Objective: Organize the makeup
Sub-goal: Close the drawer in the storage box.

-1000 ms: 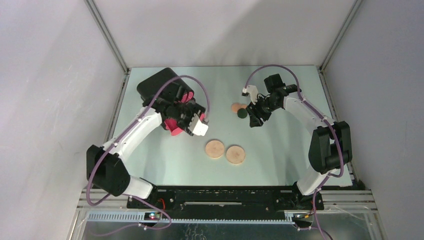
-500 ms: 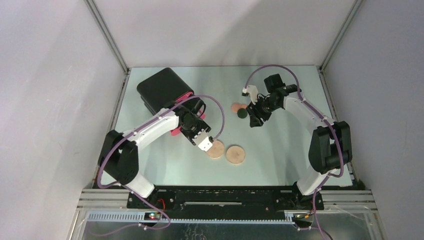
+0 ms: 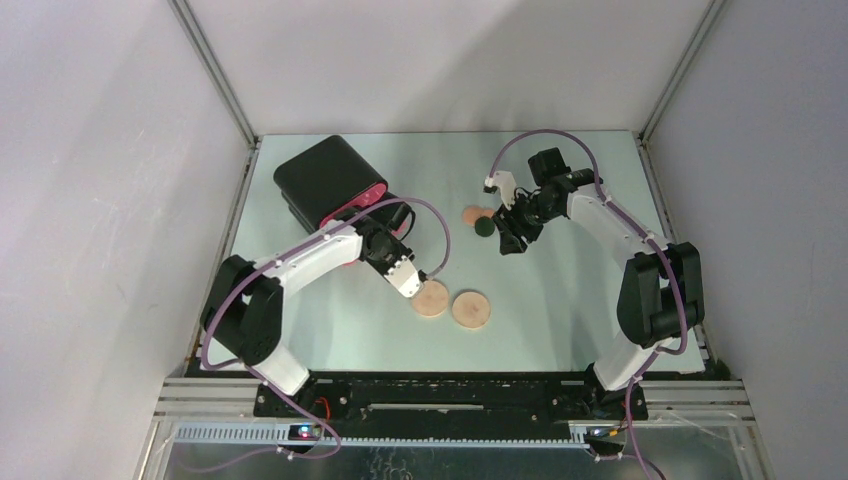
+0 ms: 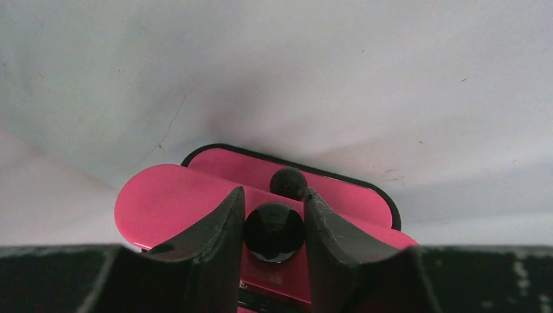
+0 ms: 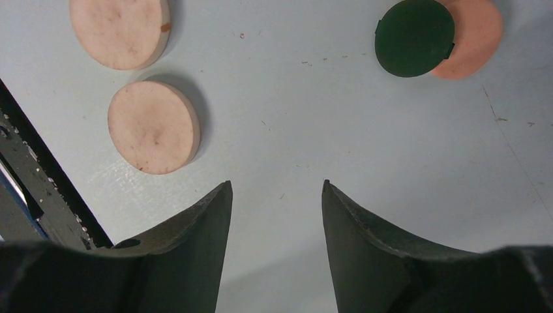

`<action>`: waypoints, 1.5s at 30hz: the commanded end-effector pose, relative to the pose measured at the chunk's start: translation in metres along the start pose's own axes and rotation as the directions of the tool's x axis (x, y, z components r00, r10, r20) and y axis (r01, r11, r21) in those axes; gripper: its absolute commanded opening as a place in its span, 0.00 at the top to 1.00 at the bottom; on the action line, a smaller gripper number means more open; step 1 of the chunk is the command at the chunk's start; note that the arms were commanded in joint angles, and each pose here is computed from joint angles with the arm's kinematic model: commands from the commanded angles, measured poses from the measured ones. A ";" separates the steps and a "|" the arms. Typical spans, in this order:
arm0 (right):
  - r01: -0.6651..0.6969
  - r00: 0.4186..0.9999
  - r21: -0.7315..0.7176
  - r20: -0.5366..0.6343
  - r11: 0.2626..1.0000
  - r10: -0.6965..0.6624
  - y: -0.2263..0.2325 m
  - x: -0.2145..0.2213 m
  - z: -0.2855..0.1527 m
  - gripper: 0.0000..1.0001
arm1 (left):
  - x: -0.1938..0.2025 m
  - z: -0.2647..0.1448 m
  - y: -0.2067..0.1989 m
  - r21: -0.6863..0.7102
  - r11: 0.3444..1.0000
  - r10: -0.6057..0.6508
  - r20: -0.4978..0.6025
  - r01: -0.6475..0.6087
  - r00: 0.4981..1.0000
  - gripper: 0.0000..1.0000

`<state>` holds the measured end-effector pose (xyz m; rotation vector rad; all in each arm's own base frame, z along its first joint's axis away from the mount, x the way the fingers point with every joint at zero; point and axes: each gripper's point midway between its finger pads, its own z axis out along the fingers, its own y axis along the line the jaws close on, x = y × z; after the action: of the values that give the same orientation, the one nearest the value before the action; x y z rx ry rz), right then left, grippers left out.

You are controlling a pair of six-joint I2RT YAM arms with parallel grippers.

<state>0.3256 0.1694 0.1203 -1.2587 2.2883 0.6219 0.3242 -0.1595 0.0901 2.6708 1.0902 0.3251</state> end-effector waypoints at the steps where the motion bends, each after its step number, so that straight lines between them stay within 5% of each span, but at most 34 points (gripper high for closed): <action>1: 0.018 1.000 -0.007 0.007 1.000 -0.018 0.002 -0.001 -0.001 0.39 | 0.025 -0.010 0.014 -0.058 0.997 -0.053 -0.129 0.046 0.990 0.69; 11: 0.018 1.000 -0.010 0.008 1.000 -0.018 0.003 -0.002 -0.002 0.39 | 0.070 -0.006 0.016 -0.059 0.992 -0.126 -0.218 0.116 0.968 0.69; 23: 0.018 1.000 -0.013 0.005 1.000 -0.018 0.003 -0.001 -0.001 0.39 | 0.105 -0.002 0.016 -0.072 0.984 -0.177 -0.262 0.164 0.949 0.50; 29: 0.017 1.000 -0.016 0.001 1.000 -0.017 0.003 0.000 0.001 0.39 | 0.074 -0.010 0.009 -0.069 0.991 -0.127 -0.135 0.119 0.983 0.34; 45: 0.017 1.000 -0.022 -0.009 1.000 -0.017 0.004 0.002 0.003 0.39 | 0.051 0.039 -0.015 0.100 0.995 0.004 -0.124 0.008 0.992 0.37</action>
<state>0.3249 0.1695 0.1195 -1.2651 2.2892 0.6230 0.3628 -0.1174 0.0623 2.7214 1.2066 0.4534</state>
